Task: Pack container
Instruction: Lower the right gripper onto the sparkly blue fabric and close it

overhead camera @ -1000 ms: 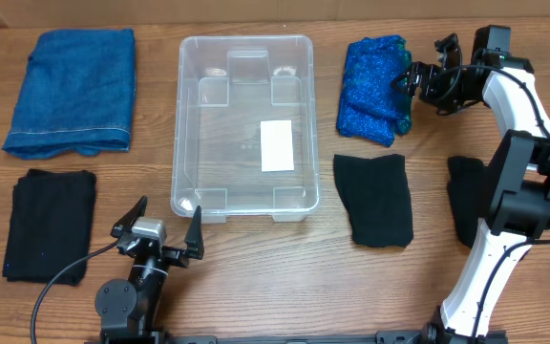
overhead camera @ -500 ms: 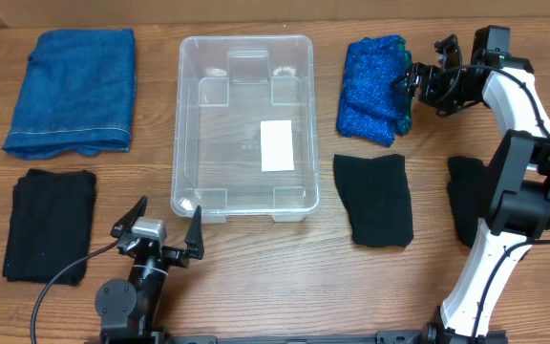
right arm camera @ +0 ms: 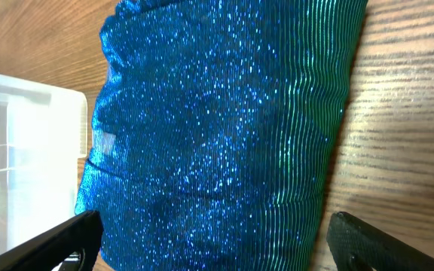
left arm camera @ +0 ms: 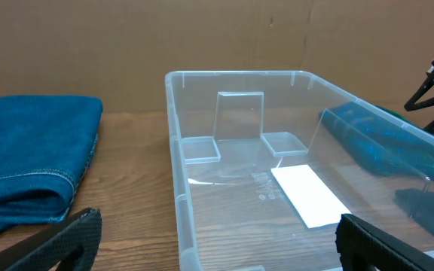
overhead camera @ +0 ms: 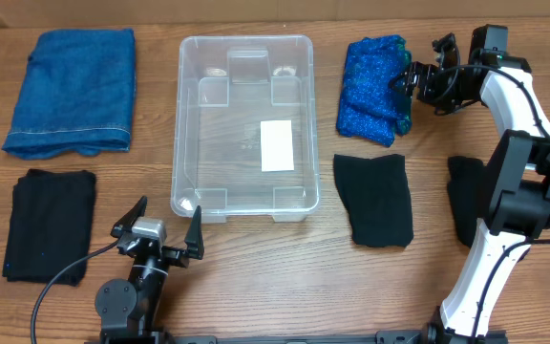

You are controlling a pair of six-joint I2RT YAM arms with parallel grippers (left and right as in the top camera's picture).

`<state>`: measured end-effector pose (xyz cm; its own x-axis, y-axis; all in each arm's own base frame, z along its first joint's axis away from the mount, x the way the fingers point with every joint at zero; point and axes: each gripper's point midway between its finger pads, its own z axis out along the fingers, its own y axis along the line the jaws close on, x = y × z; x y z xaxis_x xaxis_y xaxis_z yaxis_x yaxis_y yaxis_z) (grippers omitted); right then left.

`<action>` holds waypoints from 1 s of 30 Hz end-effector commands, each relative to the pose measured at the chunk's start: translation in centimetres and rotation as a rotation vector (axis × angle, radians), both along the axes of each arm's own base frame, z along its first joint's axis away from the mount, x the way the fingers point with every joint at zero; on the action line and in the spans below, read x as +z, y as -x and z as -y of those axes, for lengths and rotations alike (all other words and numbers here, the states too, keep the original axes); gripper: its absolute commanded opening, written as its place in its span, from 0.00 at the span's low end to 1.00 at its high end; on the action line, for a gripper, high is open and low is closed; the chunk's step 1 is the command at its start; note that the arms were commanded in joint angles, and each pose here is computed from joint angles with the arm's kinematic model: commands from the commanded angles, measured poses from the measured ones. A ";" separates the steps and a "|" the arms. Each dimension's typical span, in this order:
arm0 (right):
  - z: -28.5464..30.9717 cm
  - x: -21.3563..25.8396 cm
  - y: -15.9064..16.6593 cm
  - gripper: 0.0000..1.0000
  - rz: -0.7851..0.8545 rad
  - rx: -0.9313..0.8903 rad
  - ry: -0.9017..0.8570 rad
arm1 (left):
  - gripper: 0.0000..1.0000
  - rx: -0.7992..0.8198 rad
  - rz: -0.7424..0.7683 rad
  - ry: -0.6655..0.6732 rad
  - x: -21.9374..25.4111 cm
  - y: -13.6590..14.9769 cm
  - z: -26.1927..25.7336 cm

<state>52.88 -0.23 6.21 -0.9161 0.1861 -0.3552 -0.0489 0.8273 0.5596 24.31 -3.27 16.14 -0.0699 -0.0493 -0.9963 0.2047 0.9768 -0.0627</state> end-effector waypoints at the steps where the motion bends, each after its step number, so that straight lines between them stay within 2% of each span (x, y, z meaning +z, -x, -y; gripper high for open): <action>1: -0.3 -0.4 -0.4 1.00 -0.001 -0.006 -0.015 | 1.00 0.003 0.012 -0.019 0.1 0.0 -0.1; 17: -1.7 -3.6 -0.2 1.00 -0.051 0.020 -0.050 | 1.00 0.003 0.012 -0.019 0.1 0.0 -0.1; 30: -3.3 -2.8 -0.7 1.00 -0.009 0.059 -0.108 | 1.00 0.003 0.012 -0.019 0.1 0.0 -0.1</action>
<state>53.48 1.55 3.64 -0.9253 0.1829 -0.3322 -0.0652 0.7863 0.6144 24.31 -3.26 16.14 -0.0699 -0.0493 -0.9963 0.2043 0.9769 -0.0627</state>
